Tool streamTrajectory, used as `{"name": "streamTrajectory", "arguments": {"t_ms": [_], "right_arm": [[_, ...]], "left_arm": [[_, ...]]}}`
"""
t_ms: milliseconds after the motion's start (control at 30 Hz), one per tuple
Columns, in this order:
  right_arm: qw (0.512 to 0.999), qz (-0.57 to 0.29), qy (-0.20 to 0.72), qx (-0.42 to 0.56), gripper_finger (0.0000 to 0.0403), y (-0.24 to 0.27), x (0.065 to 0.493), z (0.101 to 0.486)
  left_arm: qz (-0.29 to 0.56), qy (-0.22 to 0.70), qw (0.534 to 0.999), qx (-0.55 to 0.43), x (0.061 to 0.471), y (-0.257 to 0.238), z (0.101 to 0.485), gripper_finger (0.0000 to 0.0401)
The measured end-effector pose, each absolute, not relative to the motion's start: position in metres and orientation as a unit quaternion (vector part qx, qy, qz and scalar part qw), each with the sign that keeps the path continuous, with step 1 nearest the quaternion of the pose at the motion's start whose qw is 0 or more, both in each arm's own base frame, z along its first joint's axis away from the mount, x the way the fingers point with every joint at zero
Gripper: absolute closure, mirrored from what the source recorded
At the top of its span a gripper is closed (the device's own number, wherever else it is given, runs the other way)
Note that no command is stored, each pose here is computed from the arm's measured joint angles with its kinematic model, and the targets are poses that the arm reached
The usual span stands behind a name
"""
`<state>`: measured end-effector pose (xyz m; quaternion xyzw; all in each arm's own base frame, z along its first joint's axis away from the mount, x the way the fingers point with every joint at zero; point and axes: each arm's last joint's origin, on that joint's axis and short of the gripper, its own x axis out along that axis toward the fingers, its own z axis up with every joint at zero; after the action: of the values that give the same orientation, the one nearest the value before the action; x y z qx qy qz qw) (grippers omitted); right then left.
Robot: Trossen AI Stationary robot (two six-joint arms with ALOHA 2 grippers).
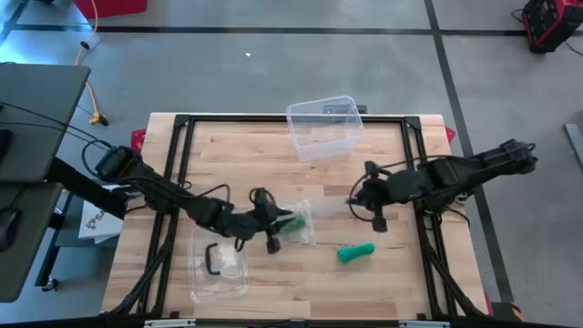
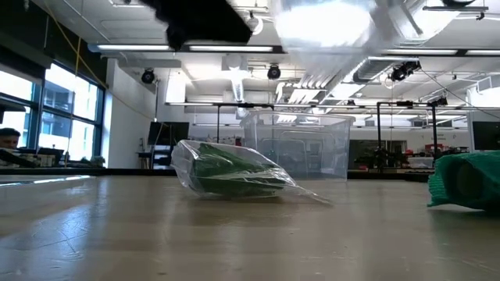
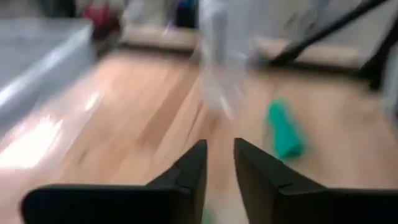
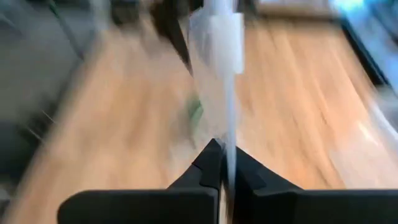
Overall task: Roll bandage
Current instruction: Open the transparent zip bag
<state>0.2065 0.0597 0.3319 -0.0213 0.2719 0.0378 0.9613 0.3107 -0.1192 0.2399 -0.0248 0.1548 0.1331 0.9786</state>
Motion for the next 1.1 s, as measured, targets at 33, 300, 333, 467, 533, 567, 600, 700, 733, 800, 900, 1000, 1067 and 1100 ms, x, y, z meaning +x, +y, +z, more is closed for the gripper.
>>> {"name": "streamTrajectory", "arguments": {"t_ms": [33, 300, 333, 467, 533, 567, 600, 700, 733, 800, 900, 1000, 1067, 1100], "right_arm": [[0.949, 0.016, 0.314, -0.029, 0.0402, 0.058, 0.206, 0.333], [0.860, 0.029, 0.503, -0.085, 0.0403, 0.061, 0.214, 0.331], [0.857, 0.035, 0.507, -0.090, 0.0402, 0.062, 0.217, 0.329], [0.860, 0.057, 0.499, -0.091, 0.0403, 0.065, 0.225, 0.328], [0.861, 0.059, 0.497, -0.091, 0.0403, 0.066, 0.227, 0.327], [0.863, 0.059, 0.493, -0.090, 0.0403, 0.067, 0.228, 0.328], [0.864, 0.059, 0.492, -0.090, 0.0403, 0.066, 0.228, 0.328], [0.864, 0.067, 0.492, -0.085, 0.0403, 0.067, 0.227, 0.328], [0.864, 0.068, 0.492, -0.085, 0.0403, 0.067, 0.228, 0.328], [0.863, 0.068, 0.493, -0.085, 0.0403, 0.067, 0.227, 0.328], [0.862, 0.070, 0.495, -0.085, 0.0403, 0.067, 0.226, 0.328], [0.861, 0.070, 0.496, -0.085, 0.0403, 0.066, 0.224, 0.329], [0.859, 0.070, 0.500, -0.086, 0.0403, 0.066, 0.223, 0.329], [0.857, 0.070, 0.503, -0.086, 0.0403, 0.066, 0.222, 0.329]], "left_arm": [[0.147, 0.182, 0.972, -0.027, 0.308, -0.117, 0.234, 0.0317], [0.169, 0.128, 0.977, 0.000, 0.317, -0.117, 0.239, 0.0282], [0.164, 0.098, 0.982, 0.016, 0.323, -0.118, 0.242, 0.0282], [0.158, 0.003, 0.981, 0.116, 0.347, -0.120, 0.244, 0.0281], [0.165, -0.011, 0.973, 0.159, 0.363, -0.120, 0.240, 0.0277], [0.170, -0.014, 0.970, 0.174, 0.372, -0.119, 0.240, 0.0274], [0.175, -0.018, 0.968, 0.181, 0.381, -0.118, 0.240, 0.0269], [0.183, -0.040, 0.966, 0.177, 0.408, -0.111, 0.248, 0.0253], [0.170, -0.048, 0.969, 0.175, 0.414, -0.110, 0.251, 0.0248], [0.144, -0.051, 0.972, 0.178, 0.425, -0.107, 0.254, 0.0240], [0.121, -0.045, 0.978, 0.162, 0.432, -0.104, 0.260, 0.0240], [0.098, -0.037, 0.983, 0.152, 0.435, -0.104, 0.263, 0.0248], [0.093, -0.025, 0.983, 0.155, 0.435, -0.106, 0.260, 0.0253], [0.097, -0.016, 0.982, 0.159, 0.434, -0.107, 0.259, 0.0255]]}}
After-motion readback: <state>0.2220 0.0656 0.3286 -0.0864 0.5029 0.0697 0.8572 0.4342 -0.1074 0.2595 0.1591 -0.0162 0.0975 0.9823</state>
